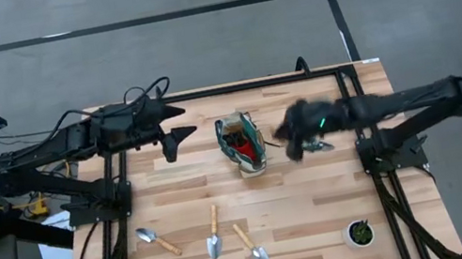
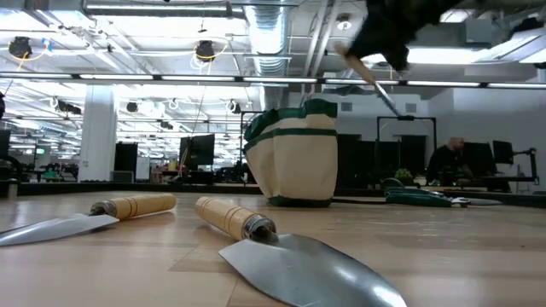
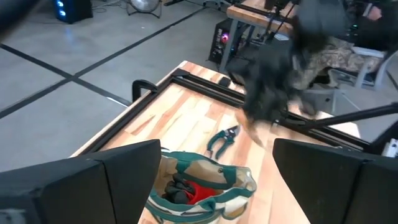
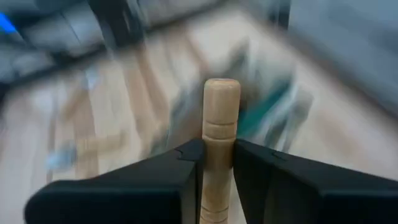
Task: Pick & Place Garden tools in Gardening bag
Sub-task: Put the trowel into the gardening bag
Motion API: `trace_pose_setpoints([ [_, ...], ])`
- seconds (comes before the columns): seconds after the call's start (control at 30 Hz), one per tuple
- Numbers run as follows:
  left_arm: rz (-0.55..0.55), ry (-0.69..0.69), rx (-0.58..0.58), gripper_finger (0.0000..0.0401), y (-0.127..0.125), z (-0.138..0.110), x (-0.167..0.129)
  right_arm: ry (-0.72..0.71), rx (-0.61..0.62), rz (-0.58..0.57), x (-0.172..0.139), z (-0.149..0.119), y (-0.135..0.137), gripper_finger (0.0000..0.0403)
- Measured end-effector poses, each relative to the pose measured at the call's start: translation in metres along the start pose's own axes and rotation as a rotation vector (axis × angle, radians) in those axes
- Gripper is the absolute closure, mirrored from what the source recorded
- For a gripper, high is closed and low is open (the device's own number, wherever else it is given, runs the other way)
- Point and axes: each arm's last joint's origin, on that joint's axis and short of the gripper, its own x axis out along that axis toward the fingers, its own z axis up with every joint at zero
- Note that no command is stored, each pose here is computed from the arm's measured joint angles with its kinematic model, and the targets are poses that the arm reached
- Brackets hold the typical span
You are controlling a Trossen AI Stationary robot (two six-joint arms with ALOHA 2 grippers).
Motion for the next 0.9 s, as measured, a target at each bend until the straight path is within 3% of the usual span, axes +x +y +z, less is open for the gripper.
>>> trace_pose_setpoints([
  [0.2,-0.003,0.001,0.0,0.01,0.0,0.0,0.0,-0.252,-0.136,0.076,-0.017,0.037,-0.049,0.0352],
  [0.4,-0.003,0.0,0.019,0.01,0.0,0.0,0.0,-0.398,-0.311,0.232,0.0,0.055,-0.084,0.0351],
  [0.6,-0.01,-0.024,-0.017,0.01,-0.001,0.002,0.0,-0.449,-0.369,0.383,0.032,0.056,-0.116,0.0351],
  [0.77,-0.024,-0.148,-0.108,0.01,-0.003,0.015,-0.001,-0.473,-0.394,0.531,0.06,0.051,-0.137,0.0351],
  [0.9,-0.021,-0.242,-0.169,0.01,-0.004,0.023,-0.003,-0.513,-0.407,0.583,0.073,0.048,-0.151,0.0351],
])
